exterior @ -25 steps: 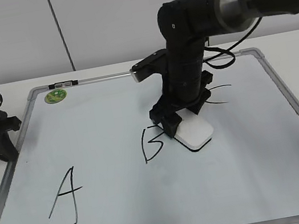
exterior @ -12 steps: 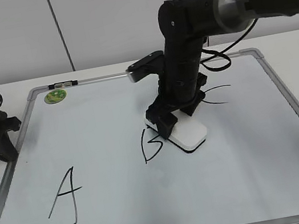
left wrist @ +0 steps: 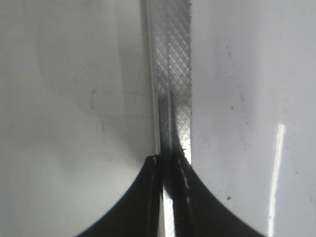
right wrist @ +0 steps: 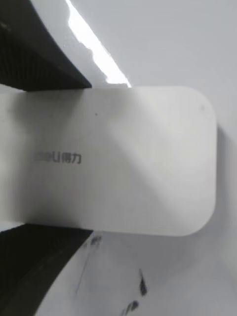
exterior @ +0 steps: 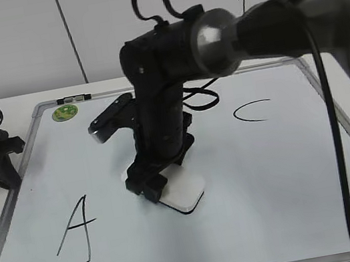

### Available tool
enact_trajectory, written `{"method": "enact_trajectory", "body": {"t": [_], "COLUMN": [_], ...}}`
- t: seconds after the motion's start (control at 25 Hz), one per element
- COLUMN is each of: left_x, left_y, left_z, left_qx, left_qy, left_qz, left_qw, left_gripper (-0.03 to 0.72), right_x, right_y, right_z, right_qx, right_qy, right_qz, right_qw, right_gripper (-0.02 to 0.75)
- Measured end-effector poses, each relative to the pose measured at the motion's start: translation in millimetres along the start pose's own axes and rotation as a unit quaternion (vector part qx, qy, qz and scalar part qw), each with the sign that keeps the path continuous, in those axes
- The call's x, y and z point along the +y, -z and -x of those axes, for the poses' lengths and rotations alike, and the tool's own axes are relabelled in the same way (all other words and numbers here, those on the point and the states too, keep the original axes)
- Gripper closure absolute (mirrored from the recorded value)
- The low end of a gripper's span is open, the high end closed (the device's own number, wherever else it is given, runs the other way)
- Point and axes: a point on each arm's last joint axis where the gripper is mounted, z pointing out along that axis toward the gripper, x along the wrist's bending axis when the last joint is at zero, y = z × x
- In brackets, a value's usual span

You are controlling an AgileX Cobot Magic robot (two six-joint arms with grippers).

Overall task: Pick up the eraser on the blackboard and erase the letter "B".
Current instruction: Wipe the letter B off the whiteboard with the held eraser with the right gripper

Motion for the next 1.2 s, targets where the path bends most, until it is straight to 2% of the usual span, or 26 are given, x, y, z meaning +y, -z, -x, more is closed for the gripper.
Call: {"method": "enact_trajectory", "body": {"t": [0.16,0.52,0.72,0.92,1.2], "left_x": [0.0,0.0,0.1,0.0,-0.1], "left_y": [0.0,0.0,0.0,0.0,0.0], "left_z": [0.1,0.2,0.3,0.3,0.3], "left_qx": [-0.001,-0.001,-0.001,-0.002,-0.002], "left_qy": [0.000,0.001,0.001,0.001,0.001], "left_qz": [0.000,0.000,0.000,0.000,-0.001], "left_qw": [1.000,1.000,1.000,1.000,1.000], "left_gripper": [0.675,0.675,0.676,0.676,0.676], "right_x": [3.3,1.3,0.7,-5.0,-20.2], "right_y": [-1.0,-0.5,4.2,10.5,14.6], "right_z": [-15.6,-1.9,24.3,65.5,101.1], "right_qx": [-0.008,-0.002,0.003,-0.048,-0.064], "right_qy": [0.025,0.002,-0.039,-0.058,-0.103], "right_qz": [-0.002,0.002,0.010,0.008,-0.001], "right_qw": [1.000,1.000,0.999,0.997,0.993], "right_gripper": [0.189,0.189,0.189,0.189,0.189]}}
